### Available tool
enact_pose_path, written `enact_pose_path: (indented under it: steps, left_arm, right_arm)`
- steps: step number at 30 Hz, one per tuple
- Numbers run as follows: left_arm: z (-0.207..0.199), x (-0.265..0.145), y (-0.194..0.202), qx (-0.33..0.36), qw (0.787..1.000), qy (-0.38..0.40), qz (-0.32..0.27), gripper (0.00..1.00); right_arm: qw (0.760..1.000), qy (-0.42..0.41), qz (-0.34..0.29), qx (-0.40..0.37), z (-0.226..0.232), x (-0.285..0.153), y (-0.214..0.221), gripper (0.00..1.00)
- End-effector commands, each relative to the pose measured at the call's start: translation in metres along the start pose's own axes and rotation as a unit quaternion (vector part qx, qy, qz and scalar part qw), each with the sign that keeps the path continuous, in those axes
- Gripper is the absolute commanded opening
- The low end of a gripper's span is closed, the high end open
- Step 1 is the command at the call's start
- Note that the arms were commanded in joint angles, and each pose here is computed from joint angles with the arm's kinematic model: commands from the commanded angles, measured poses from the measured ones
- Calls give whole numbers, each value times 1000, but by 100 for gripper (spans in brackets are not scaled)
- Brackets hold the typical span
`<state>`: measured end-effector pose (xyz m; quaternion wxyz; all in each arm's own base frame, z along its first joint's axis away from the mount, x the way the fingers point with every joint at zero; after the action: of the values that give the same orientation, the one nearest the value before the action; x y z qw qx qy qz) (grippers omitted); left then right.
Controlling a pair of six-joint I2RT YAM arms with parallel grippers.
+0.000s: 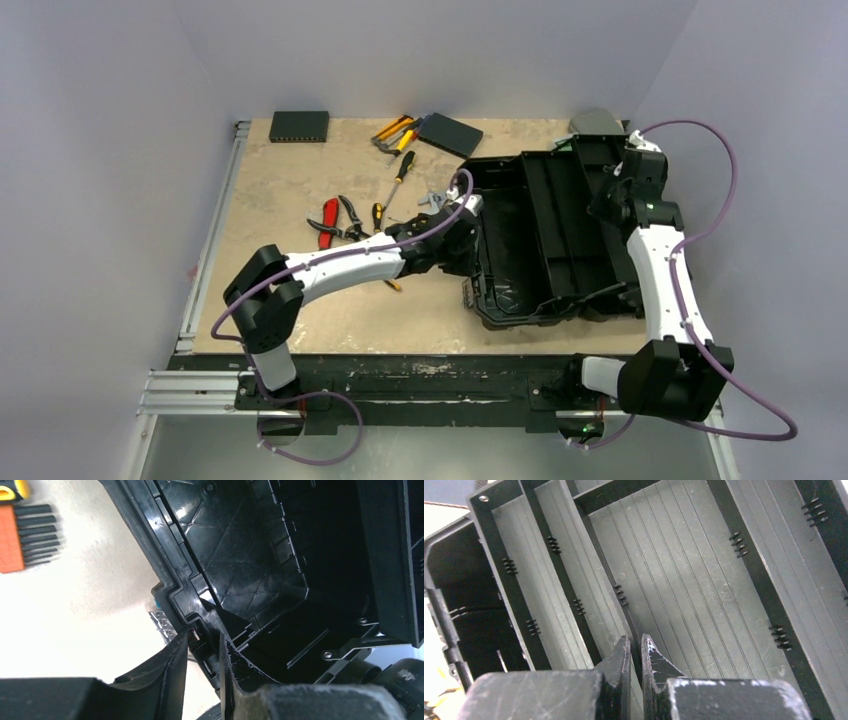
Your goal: Pack the tool kit
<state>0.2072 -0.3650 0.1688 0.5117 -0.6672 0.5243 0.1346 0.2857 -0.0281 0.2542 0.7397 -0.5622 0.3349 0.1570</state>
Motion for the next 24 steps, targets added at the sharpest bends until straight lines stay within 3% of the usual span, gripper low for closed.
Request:
enact_pose_path:
  steps: [1, 7, 9, 11, 12, 16, 19, 24]
  left_arm:
    - [24, 6, 12, -19, 999, 6, 51, 0]
    - [36, -5, -1, -6, 999, -4, 49, 2]
    - [34, -14, -3, 5, 999, 3, 46, 24]
    - [39, -28, -7, 15, 999, -11, 27, 43]
    - [40, -40, -11, 19, 1000, -14, 13, 53]
    - [62, -73, -18, 9, 999, -42, -29, 75]
    - [87, -100, -25, -34, 992, -100, -76, 99]
    - [130, -126, -22, -118, 961, -204, -144, 100]
  right_arm:
    - [983, -164, -35, 76, 54, 19, -13, 0]
    - [980, -170, -55, 85, 56, 10, -19, 0]
    - [980, -172, -65, 81, 56, 2, -23, 0]
    - [977, -180, -81, 78, 56, -10, -27, 27]
    - [977, -177, -92, 78, 55, -16, -29, 34]
    - [976, -162, -123, 75, 48, -41, -34, 47]
    - [980, -124, -142, 64, 37, -59, -36, 56]
    - [974, -141, -167, 58, 34, -89, -30, 64]
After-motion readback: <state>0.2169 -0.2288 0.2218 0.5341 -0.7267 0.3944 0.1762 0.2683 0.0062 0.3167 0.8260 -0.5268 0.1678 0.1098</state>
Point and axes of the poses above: each gripper's point midway between its finger pads, its own x axis out along the fingers, its own z axis along the line the jaws close on, y = z × x, the point moved 7 cm from there along -x, back along the fingers, and after that the axes turned 2 degrees about -x, right-handed, at the moved point
